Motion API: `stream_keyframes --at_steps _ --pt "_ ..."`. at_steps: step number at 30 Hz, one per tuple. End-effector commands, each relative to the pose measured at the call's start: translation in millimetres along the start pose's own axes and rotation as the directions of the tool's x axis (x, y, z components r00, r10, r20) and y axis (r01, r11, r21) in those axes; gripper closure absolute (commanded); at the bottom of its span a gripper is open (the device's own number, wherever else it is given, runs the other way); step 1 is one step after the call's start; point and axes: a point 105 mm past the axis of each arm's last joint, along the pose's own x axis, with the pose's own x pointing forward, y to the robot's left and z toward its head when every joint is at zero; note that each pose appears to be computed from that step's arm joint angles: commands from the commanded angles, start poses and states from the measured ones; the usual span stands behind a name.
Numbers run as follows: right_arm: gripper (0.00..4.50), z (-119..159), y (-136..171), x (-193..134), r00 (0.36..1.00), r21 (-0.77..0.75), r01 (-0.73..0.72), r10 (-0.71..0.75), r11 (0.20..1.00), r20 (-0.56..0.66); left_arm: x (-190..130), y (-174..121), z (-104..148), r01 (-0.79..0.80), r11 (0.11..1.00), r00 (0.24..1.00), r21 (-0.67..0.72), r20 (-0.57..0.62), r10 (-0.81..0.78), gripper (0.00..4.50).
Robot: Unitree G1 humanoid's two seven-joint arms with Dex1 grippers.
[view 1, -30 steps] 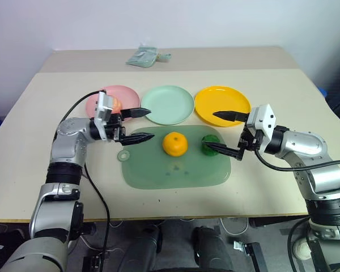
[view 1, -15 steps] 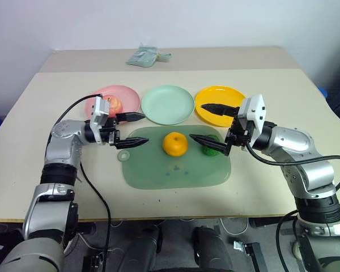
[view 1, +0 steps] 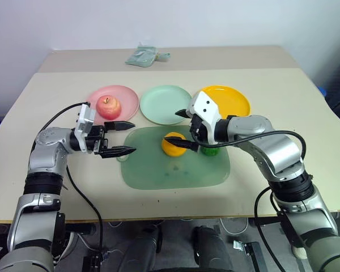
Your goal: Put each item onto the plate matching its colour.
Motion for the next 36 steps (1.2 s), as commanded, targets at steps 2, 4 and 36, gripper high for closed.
stream_keyframes --at_steps 2,4,36 --pt "0.00 -6 3 6 0.998 0.081 -0.021 0.025 0.996 -0.051 -4 0 5 -0.018 0.998 1.000 0.067 -0.010 0.019 0.02" --pt "0.00 -10 4 9 0.997 0.113 -0.027 0.035 0.993 -0.069 -3 0 4 -0.019 0.998 1.000 0.066 -0.008 0.019 0.02" --pt "1.37 16 -90 -31 0.948 0.200 0.292 -0.310 0.935 0.067 17 14 22 -0.121 0.987 0.984 0.108 0.146 0.104 0.00"
